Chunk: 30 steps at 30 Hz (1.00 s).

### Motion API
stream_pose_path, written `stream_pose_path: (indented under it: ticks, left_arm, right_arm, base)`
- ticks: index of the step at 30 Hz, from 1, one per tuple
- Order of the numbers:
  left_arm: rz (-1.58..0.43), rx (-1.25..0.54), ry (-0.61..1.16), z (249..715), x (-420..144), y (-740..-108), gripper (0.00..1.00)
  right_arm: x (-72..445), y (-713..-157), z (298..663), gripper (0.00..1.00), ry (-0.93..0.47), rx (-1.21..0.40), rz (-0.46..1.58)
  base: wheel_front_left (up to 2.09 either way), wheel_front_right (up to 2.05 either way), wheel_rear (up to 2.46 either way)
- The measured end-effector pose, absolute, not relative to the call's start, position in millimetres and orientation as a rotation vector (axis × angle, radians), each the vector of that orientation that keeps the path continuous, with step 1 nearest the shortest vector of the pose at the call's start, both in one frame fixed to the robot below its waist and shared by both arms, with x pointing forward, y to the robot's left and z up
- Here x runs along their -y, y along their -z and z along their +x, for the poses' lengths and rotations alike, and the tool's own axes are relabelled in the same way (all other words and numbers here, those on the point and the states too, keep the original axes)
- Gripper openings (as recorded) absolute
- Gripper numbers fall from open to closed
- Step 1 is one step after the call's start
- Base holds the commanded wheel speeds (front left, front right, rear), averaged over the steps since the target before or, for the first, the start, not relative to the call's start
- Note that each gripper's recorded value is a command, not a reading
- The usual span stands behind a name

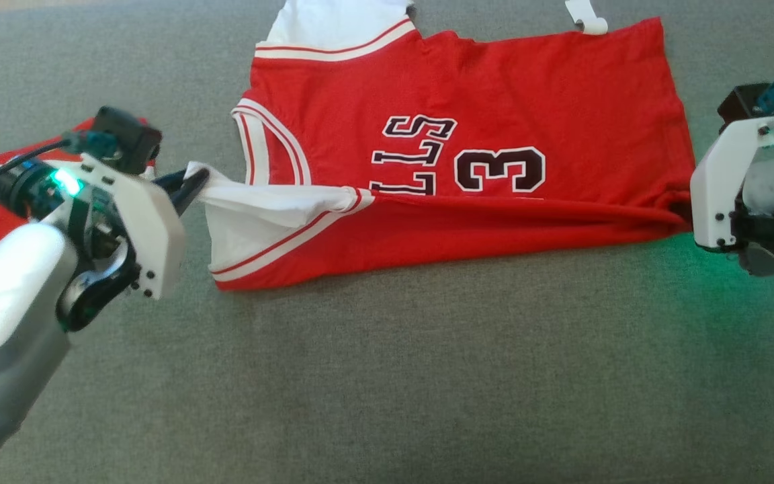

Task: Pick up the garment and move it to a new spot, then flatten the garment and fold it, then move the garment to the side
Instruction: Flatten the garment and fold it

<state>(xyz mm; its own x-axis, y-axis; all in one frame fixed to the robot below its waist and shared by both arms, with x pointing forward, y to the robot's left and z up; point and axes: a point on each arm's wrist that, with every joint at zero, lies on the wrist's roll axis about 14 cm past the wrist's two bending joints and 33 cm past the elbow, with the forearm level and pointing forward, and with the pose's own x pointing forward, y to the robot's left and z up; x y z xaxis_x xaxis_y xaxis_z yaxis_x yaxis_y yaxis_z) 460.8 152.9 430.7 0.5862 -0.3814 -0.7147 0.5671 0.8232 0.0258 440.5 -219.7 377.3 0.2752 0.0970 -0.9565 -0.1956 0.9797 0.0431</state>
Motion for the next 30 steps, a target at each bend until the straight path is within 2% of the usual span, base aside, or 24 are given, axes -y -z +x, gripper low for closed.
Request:
stream_pose_path:
  ticks: [3,4,5,6,12,17,21,22,24,30]
  left_arm:
    - [0.302,-0.761,0.582,466.5,-147.1,-426.4,0.00]
    - [0.312,-0.757,0.586,469.2,-145.9,-425.4,0.00]
    - [0.319,-0.740,0.585,474.2,-144.8,-426.4,0.46]
    - [0.327,-0.712,0.580,480.8,-144.4,-429.2,1.00]
    - [0.295,-0.483,0.521,528.2,-139.0,-462.7,1.00]
    - [0.234,-0.361,0.473,537.1,-136.7,-477.6,1.00]
    - [0.158,-0.195,0.399,543.0,-141.1,-510.4,1.00]
    - [0.106,-0.101,0.346,541.6,-147.5,-527.8,1.00]
    - [0.048,-0.029,0.299,534.6,-153.2,-538.6,1.00]
    - [-0.086,0.066,0.197,498.6,-159.4,-553.3,1.00]
  right_arm:
    - [219.1,-375.8,445.6,0.00,-0.194,-1.266,-0.092]
    - [219.4,-376.2,450.2,0.83,-0.190,-1.239,-0.096]
    - [219.3,-377.1,455.9,1.00,-0.186,-1.207,-0.096]
    - [217.9,-378.7,462.4,1.00,-0.186,-1.172,-0.096]
    - [209.1,-415.9,524.0,1.00,-0.163,-0.819,-0.043]
    - [208.3,-434.0,538.0,1.00,-0.160,-0.645,-0.070]
    - [201.4,-471.6,550.4,1.00,-0.180,-0.408,-0.085]
    - [196.8,-493.3,552.2,1.00,-0.191,-0.288,-0.079]
    - [193.1,-509.3,547.1,1.00,-0.203,-0.183,-0.075]
    - [193.8,-528.2,513.7,1.00,-0.193,-0.001,-0.043]
  base:
    - [0.00,0.00,0.00]
    - [0.00,0.00,0.00]
    - [0.00,0.00,0.00]
    - [0.00,0.00,0.00]
    - [0.00,0.00,0.00]
    - [0.00,0.00,0.00]
    - [0.00,0.00,0.00]
    - [0.00,0.00,0.00]
    - [0.00,0.00,0.00]
    - [0.00,0.00,0.00]
